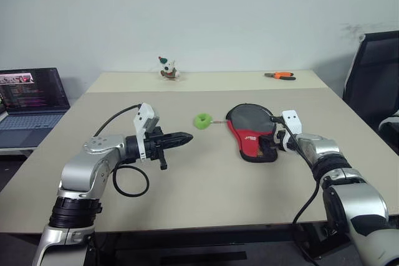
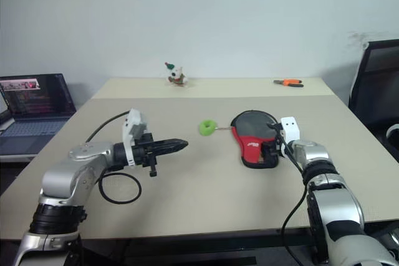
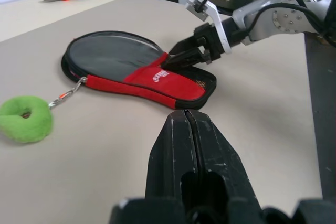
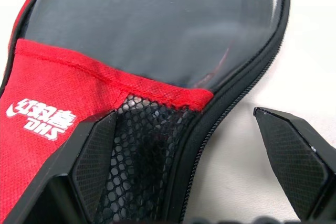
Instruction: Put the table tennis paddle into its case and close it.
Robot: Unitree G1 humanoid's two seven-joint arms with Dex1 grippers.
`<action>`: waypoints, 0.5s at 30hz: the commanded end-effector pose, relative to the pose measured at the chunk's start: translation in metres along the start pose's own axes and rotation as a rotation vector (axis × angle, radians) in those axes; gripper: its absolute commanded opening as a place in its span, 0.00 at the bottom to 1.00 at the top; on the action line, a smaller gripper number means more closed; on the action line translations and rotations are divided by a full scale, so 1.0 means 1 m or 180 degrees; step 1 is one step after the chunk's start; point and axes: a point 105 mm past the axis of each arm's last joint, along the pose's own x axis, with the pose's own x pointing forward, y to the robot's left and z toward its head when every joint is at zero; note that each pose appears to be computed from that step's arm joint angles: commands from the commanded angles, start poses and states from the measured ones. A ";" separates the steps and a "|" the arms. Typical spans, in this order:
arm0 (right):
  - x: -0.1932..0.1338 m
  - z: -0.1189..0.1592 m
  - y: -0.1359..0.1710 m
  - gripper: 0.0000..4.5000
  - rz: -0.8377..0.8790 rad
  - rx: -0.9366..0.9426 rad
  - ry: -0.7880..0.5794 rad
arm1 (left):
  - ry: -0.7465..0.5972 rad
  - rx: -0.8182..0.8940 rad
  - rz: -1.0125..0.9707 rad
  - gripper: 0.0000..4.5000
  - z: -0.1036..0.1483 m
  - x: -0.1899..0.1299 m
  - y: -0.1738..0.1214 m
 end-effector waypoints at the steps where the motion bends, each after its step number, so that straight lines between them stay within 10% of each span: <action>1: 0.005 -0.010 0.015 0.85 0.0225 0.0115 0.0190 | -0.0073 0.0169 -0.0005 0.00 0.012 -0.003 -0.005; 13: 0.012 -0.026 0.038 0.01 0.0498 0.0540 0.0360 | 0.0141 0.0070 0.0045 0.00 -0.008 -0.020 -0.008; 15: 0.012 -0.024 0.040 0.00 0.0536 0.0683 0.0323 | 0.0189 0.0045 0.0058 0.00 -0.013 -0.024 -0.009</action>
